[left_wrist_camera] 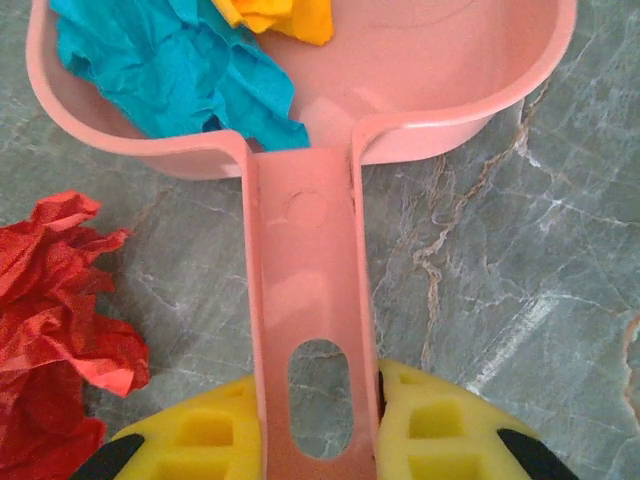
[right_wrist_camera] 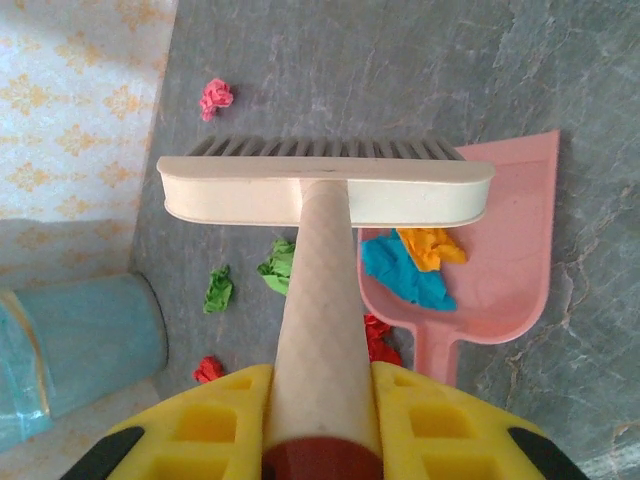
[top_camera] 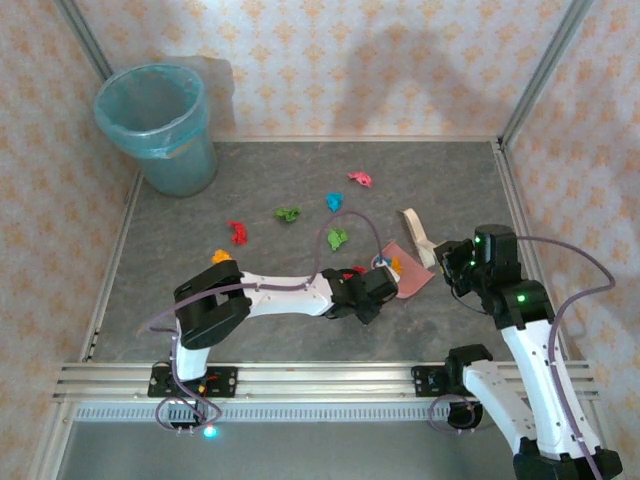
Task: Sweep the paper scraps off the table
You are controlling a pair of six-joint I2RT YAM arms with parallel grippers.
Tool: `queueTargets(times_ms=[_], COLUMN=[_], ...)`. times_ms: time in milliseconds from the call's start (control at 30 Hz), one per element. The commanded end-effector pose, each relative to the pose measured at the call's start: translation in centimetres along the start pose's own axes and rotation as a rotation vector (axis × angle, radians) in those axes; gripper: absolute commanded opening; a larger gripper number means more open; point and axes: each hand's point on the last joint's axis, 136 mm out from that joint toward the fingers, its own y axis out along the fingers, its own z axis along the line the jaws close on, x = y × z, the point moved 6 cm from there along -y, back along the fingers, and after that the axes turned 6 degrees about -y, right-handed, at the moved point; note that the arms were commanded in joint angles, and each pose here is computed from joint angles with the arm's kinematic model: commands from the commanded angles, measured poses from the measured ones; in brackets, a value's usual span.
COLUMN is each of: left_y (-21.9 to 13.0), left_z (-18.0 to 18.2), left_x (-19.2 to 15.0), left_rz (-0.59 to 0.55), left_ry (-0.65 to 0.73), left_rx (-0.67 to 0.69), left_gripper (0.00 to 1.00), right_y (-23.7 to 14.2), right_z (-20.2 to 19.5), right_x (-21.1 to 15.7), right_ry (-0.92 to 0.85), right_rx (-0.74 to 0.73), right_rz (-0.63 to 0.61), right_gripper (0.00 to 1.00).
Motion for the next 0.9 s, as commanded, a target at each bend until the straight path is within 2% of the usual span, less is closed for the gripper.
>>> queueTargets(times_ms=[0, 300, 467, 600, 700, 867], left_y=[-2.0, -5.5, -8.4, -10.9, -13.0, -16.5], left_z=[1.1, 2.2, 3.6, 5.5, 7.2, 9.9], left_x=[1.4, 2.1, 2.7, 3.1, 3.6, 4.9], left_rz=[-0.106, -0.181, -0.172, -0.181, -0.165, -0.167], left_ry=[-0.045, -0.081, -0.117, -0.207, -0.254, -0.326], left_rx=[0.028, 0.048, 0.129, 0.144, 0.213, 0.323], left_gripper=[0.0, 0.0, 0.0, 0.0, 0.0, 0.0], right_y=[-1.8, -4.3, -1.9, 0.1, 1.7, 5.4], right_z=[2.1, 6.9, 9.6, 11.5, 12.7, 12.7], right_x=[1.2, 6.5, 8.9, 10.1, 9.4, 7.5], right_ry=[-0.068, -0.098, -0.035, 0.008, -0.019, -0.119], right_rx=[0.081, 0.122, 0.122, 0.154, 0.188, 0.198], right_rz=[-0.092, -0.421, -0.479, -0.515, -0.517, -0.416], right_gripper=[0.0, 0.0, 0.0, 0.0, 0.0, 0.0])
